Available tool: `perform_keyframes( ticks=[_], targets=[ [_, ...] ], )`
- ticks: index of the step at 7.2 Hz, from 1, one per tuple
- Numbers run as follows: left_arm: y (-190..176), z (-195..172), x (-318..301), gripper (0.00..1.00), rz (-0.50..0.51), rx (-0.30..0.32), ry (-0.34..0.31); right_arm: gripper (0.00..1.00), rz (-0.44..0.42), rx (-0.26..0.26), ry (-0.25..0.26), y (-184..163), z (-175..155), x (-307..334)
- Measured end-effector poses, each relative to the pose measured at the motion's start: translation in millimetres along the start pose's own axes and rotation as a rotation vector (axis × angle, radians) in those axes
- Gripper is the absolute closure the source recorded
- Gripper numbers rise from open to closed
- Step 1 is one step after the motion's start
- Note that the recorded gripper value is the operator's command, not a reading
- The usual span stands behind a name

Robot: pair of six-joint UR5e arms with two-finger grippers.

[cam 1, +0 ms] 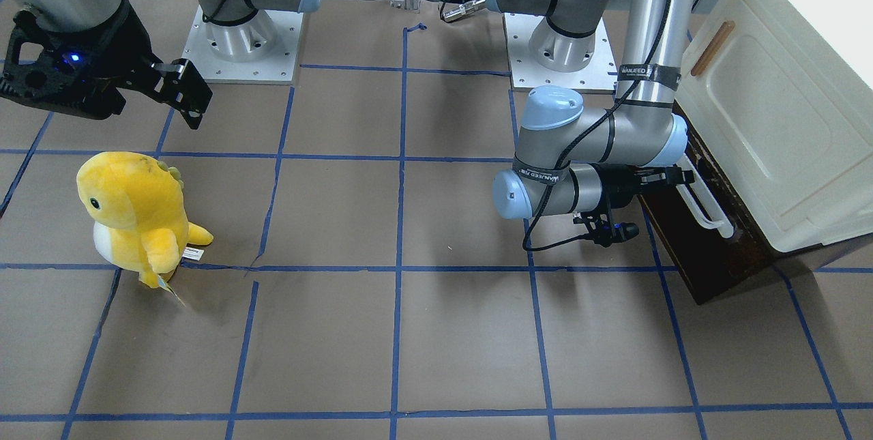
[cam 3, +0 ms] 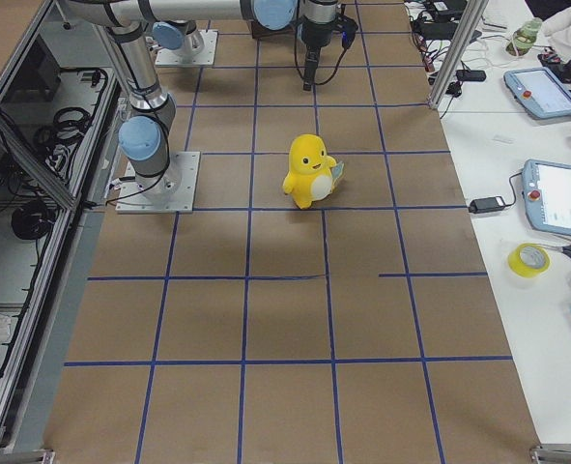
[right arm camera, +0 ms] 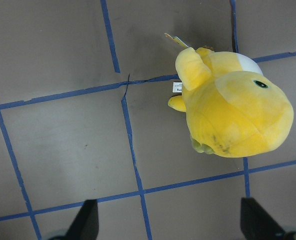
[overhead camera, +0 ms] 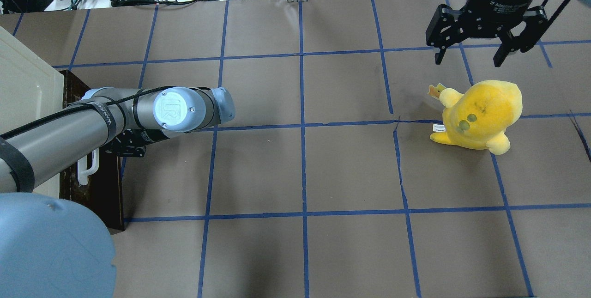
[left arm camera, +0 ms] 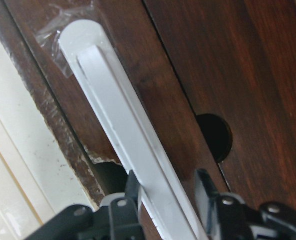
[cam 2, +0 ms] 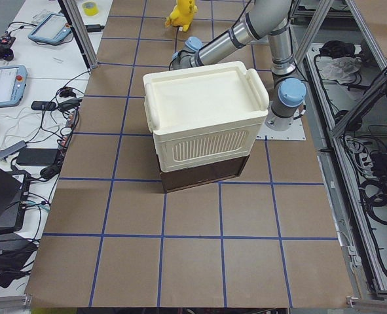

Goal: Pull drawer sideways
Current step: 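Lower the left gripper onto the white drawer handle and close on it, then pull the drawer handle with the left gripper away from the cabinet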

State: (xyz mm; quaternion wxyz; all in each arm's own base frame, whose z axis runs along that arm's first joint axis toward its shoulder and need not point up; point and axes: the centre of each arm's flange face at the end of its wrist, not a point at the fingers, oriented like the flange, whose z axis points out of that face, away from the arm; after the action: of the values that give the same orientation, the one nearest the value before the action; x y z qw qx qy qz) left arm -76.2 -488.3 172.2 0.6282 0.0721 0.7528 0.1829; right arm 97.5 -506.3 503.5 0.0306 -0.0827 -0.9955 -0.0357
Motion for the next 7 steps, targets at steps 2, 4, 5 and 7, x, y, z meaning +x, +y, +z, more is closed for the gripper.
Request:
perform_keyframes(
  ticks=[2,4,5,7],
  targets=[
    [0,0,-1,0.76,0.001,0.000,-0.002,0.00,0.000,0.000,0.000,0,0,0],
    [2,-2,0,0.77,0.006,0.001,-0.002,0.00,0.000,0.000,0.000,0,0,0],
    [2,-8,0,0.82,0.004,0.011,-0.003,0.00,0.000,0.000,0.000,0,0,0],
    [4,-32,-4,0.82,-0.010,0.050,-0.006,0.00,0.000,0.000,0.000,0,0,0]
  ],
)
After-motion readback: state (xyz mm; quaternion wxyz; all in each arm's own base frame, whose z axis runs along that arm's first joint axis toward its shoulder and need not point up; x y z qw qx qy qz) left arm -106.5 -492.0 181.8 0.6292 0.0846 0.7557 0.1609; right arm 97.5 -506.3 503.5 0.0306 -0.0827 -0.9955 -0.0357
